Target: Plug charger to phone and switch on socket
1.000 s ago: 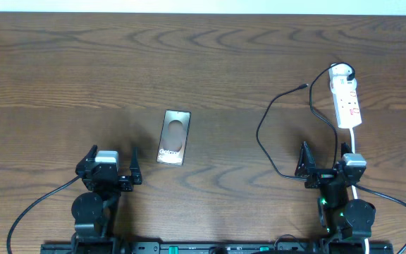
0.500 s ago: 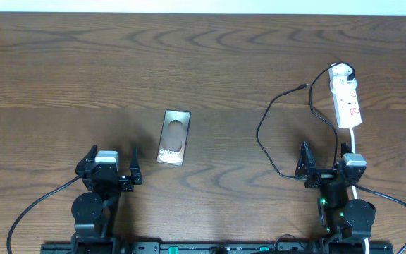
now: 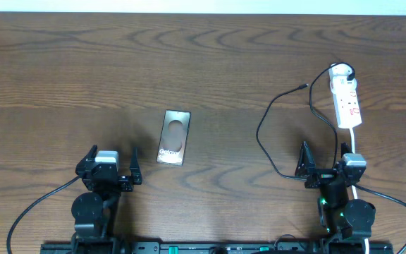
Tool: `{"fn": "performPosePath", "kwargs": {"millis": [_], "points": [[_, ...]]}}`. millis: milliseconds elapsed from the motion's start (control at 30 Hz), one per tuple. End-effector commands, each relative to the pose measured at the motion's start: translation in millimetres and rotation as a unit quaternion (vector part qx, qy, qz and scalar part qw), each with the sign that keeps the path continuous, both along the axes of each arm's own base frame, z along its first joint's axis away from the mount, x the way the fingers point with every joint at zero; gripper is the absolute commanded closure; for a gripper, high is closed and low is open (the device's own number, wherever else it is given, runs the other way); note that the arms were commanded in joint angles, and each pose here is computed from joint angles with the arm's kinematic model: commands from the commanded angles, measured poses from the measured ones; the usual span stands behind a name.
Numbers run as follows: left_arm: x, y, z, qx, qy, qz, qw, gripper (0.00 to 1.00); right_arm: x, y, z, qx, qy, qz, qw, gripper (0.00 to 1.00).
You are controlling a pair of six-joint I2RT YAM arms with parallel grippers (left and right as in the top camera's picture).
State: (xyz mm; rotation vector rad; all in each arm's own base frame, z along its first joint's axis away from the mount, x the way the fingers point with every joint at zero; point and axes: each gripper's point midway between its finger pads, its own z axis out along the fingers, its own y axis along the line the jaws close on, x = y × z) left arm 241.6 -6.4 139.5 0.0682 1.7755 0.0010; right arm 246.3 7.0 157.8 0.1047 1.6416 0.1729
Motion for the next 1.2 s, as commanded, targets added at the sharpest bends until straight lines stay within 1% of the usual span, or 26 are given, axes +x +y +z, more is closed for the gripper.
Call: {"fn": "performPosePath", "kwargs": {"millis": [0, 400, 500, 700, 933, 1067, 1167], "points": [[-1, 0, -15, 0.01, 0.019, -0.003, 1.0, 0.06, 0, -2, 0, -0.007, 0.0, -0.006, 1.0, 0.01], [-1, 0, -14, 0.01, 0.018, -0.003, 1.0, 0.05, 0, -2, 0, -0.006, 0.0, -0.006, 1.0, 0.01], [0, 0, -10, -0.012, 0.011, 0.002, 1.0, 0.06, 0, -2, 0, -0.007, 0.0, -0.006, 1.0, 0.01], [4, -1, 12, -0.071, -0.031, 0.01, 0.997, 0.06, 0, -2, 0, -0.007, 0.0, -0.006, 1.0, 0.01], [1, -17, 35, -0.084, -0.051, -0.037, 0.994, 0.05, 0, -2, 0, -0.007, 0.0, -0.006, 1.0, 0.01], [-2, -18, 60, -0.085, -0.073, -0.043, 0.993, 0.05, 0, -2, 0, -0.007, 0.0, -0.006, 1.0, 0.01], [-3, -23, 75, -0.098, -0.076, -0.055, 0.991, 0.06, 0, -2, 0, -0.007, 0.0, -0.006, 1.0, 0.01]]}}
